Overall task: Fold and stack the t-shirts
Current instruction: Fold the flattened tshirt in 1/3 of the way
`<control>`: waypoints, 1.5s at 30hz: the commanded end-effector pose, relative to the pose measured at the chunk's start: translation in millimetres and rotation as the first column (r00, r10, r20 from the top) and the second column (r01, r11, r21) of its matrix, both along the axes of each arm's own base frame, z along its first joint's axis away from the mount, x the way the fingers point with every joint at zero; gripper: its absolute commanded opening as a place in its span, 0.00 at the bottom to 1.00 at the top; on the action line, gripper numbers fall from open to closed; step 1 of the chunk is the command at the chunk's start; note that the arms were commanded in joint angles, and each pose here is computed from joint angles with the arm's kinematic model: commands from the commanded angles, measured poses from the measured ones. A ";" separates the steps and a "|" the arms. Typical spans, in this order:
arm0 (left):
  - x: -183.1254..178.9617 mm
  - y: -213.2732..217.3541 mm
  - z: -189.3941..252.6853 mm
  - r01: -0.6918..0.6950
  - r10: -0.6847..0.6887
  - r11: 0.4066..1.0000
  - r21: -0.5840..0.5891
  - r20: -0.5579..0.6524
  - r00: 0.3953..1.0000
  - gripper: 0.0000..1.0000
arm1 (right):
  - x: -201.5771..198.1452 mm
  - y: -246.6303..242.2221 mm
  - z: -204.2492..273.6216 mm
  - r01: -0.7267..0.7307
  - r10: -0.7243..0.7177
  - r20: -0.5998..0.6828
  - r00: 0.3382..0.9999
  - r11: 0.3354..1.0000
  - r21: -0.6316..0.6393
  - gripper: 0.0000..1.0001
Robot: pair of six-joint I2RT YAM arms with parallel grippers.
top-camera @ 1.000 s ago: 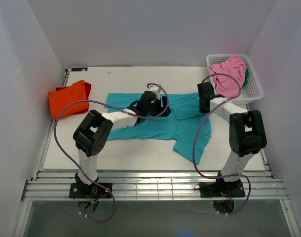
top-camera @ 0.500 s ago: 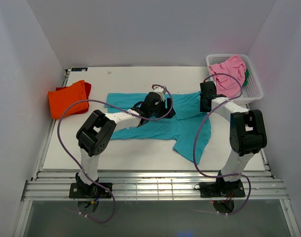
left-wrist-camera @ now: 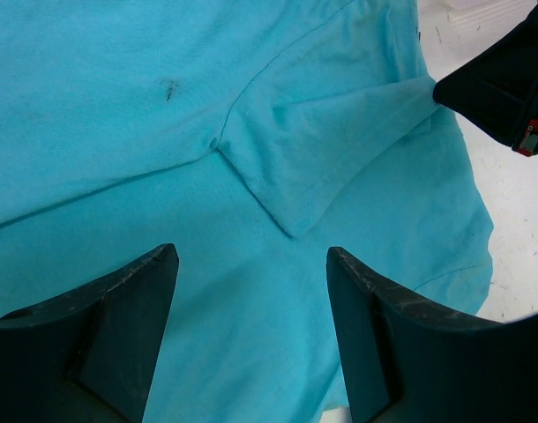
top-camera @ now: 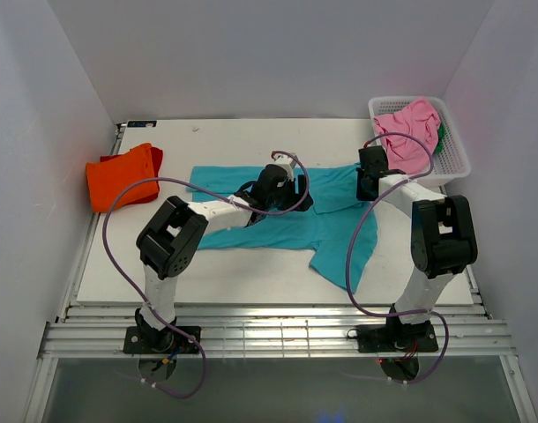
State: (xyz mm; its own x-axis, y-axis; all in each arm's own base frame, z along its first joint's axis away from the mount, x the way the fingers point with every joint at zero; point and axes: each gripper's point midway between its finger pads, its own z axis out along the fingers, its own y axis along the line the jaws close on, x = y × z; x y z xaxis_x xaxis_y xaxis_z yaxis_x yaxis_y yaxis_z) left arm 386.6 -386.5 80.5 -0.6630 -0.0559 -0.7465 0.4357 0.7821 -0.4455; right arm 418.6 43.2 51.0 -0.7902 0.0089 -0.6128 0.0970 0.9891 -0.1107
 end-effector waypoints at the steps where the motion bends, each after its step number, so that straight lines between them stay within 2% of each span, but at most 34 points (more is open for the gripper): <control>1: 3.4 0.9 15.5 -0.014 0.015 1.000 -0.021 0.035 0.999 0.79 | 0.0 2.1 -6.2 0.009 -0.009 0.000 1.000 1.000 0.026 0.13; 3: 4.1 2.0 15.7 -0.019 0.020 1.000 -0.021 0.035 0.999 0.79 | -2.8 3.5 -8.9 0.003 -0.002 -0.015 1.000 0.999 0.032 0.08; 11: 2.1 6.4 12.4 -0.031 0.031 0.999 -0.009 0.034 0.999 0.79 | -9.5 14.4 1.9 -0.037 0.037 -0.003 0.999 0.995 0.092 0.08; 17: 2.3 4.1 14.1 -0.032 0.032 0.999 -0.021 0.025 0.999 0.79 | -26.3 26.7 22.9 -0.088 0.087 0.015 0.996 0.983 0.159 0.08; 22: 1.4 1.8 13.7 -0.028 0.029 0.999 -0.033 0.014 0.999 0.79 | -43.8 34.4 26.8 -0.123 0.124 0.002 0.992 0.979 0.164 0.08; 33: -1.4 5.4 12.9 -0.034 0.034 0.999 -0.025 0.015 0.999 0.79 | -70.3 53.7 1.2 -0.177 0.197 -0.094 0.976 0.966 0.186 0.08; 42: -1.3 -0.6 13.0 -0.016 0.016 0.999 -0.035 0.010 1.000 0.79 | -85.9 52.6 -8.2 -0.166 0.182 -0.166 0.969 0.980 0.110 0.08; 45: 0.0 -4.3 16.9 -0.006 0.007 0.999 -0.046 0.014 1.000 0.79 | -88.3 53.1 -1.9 -0.170 0.182 -0.164 0.970 0.982 0.083 0.15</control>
